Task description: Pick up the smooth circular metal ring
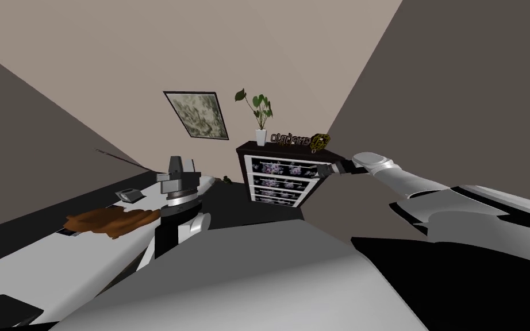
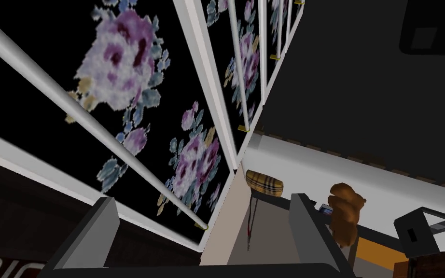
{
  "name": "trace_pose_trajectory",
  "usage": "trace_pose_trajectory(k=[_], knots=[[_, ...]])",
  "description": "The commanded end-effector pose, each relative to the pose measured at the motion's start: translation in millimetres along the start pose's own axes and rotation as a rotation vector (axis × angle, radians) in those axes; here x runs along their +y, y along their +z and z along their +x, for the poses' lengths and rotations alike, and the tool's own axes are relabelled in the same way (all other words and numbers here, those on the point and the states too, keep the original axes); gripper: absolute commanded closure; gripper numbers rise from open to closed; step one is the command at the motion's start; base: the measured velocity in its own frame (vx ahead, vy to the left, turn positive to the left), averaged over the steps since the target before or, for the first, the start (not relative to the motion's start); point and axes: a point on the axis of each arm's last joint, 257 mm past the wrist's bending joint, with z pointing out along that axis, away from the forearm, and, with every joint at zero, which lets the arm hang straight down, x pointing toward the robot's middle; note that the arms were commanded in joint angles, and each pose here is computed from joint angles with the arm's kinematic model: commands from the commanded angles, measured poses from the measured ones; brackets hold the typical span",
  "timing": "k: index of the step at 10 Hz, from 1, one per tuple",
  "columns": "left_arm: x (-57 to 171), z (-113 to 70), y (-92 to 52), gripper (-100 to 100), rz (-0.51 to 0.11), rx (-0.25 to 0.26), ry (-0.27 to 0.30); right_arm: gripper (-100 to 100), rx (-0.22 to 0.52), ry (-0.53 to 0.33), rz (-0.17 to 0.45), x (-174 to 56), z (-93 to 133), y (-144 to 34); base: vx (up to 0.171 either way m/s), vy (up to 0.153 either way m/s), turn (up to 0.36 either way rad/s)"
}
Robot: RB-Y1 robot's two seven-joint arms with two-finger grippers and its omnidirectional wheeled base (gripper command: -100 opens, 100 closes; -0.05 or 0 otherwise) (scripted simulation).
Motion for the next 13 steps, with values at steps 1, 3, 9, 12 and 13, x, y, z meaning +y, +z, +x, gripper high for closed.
trace_pose_trajectory(k=[1,3,9,12,13], knots=[[0.0,0.0,0.0,0,0.000,0.000,0.000,-100,0.038,-0.009,0.008,-9.0,7.0,-16.0,0.023,0.011,0.070],[0.0,0.0,0.0,0,0.000,0.000,0.000,-100,0.102,-0.016,0.058,-29.1,16.9,-50.9,0.016,0.005,0.070],[0.0,0.0,0.0,0,0.000,0.000,0.000,-100,0.262,0.000,0.190,-62.8,42.9,-147.6,0.047,0.003,0.107],[0.0,0.0,0.0,0,0.000,0.000,0.000,-100,0.297,0.002,0.230,-70.6,45.3,-174.9,0.062,-0.016,0.085],[0.0,0.0,0.0,0,0.000,0.000,0.000,-100,0.334,0.013,0.258,-72.4,51.9,-197.8,0.081,-0.002,0.130]])
